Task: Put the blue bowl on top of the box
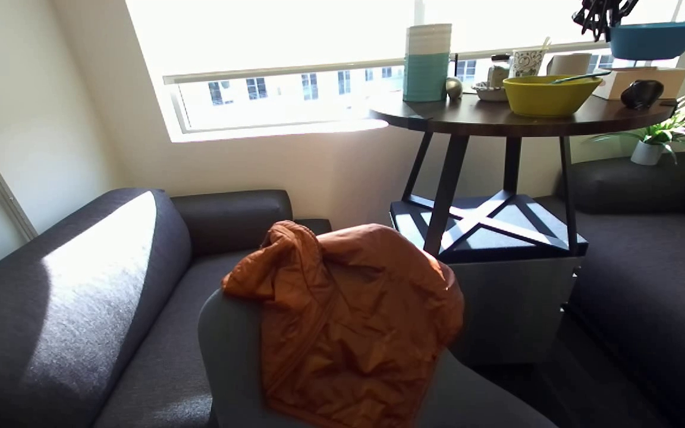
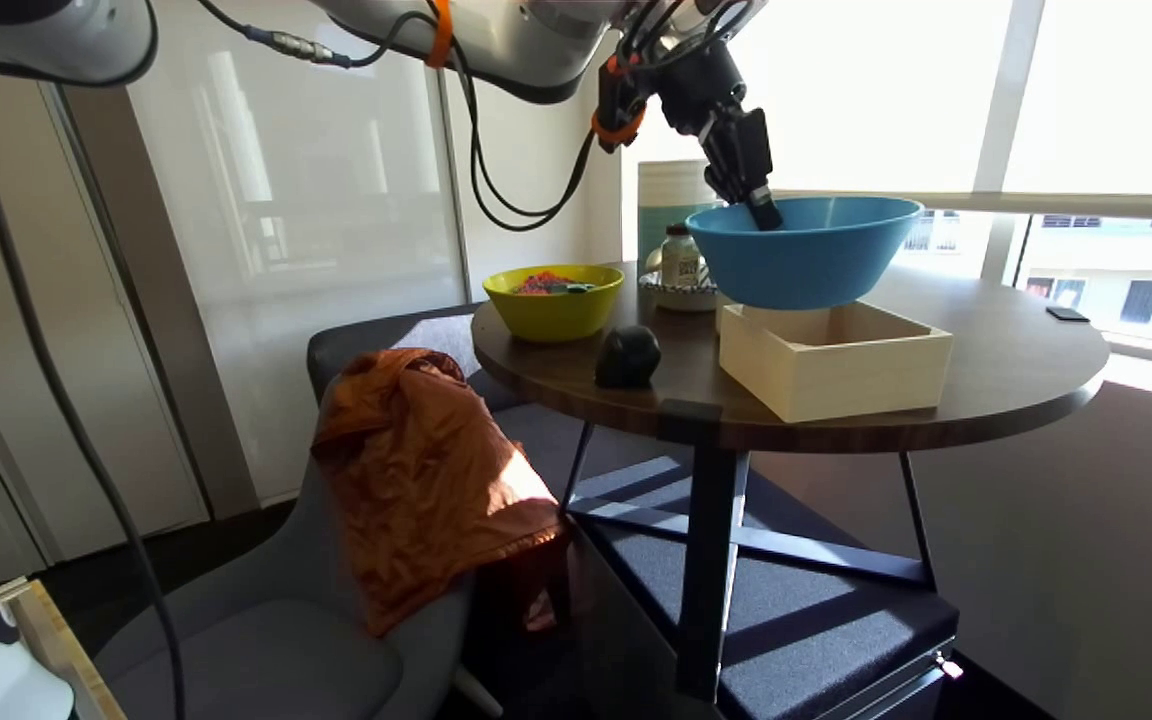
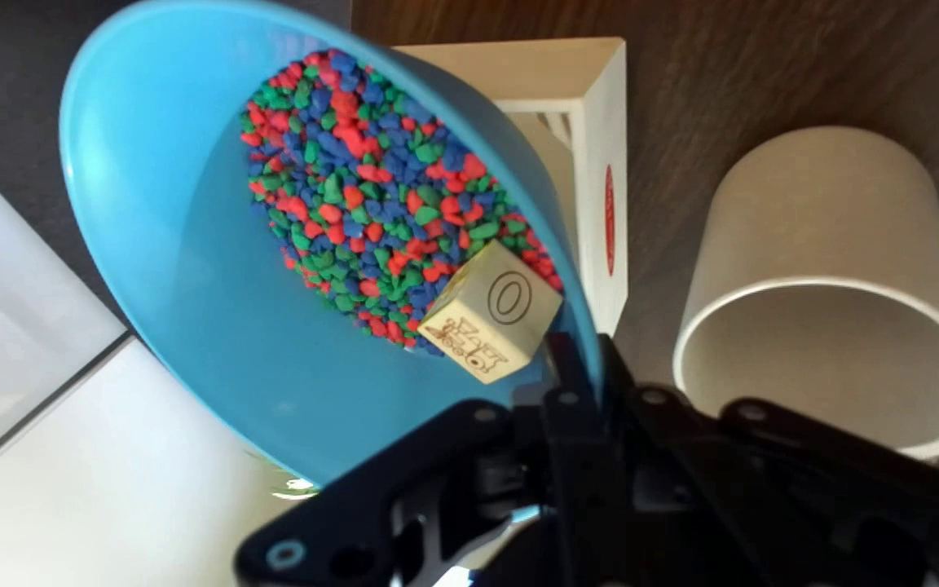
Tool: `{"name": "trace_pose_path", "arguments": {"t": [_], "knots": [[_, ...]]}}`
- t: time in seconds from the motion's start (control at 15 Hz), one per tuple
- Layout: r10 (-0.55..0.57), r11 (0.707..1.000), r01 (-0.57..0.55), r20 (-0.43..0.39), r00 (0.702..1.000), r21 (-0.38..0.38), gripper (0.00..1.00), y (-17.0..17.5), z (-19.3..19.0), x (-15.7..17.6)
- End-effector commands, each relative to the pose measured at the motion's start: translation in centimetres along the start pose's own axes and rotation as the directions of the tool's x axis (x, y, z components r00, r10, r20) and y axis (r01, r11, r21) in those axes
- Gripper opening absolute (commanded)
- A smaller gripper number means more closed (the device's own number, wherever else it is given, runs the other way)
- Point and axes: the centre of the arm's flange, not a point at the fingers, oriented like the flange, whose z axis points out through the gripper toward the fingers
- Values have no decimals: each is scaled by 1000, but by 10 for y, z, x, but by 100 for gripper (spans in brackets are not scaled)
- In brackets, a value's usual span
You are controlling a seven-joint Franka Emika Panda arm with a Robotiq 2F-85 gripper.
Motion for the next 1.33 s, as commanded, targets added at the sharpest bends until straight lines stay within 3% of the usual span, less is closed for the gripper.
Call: {"name": "trace_pose_path", "arguments": {"t": [0.0,1.0,1.07,1.13,1.27], "knots": [[2,998,-5,-48,999,-70,1,-1,-6,15],[-48,994,48,6,999,-97,1,-25,14,18],[-51,993,52,12,999,-102,31,-26,14,17],[-55,993,57,20,998,-102,32,-26,13,17],[-57,993,59,25,998,-103,44,-26,11,17]]}}
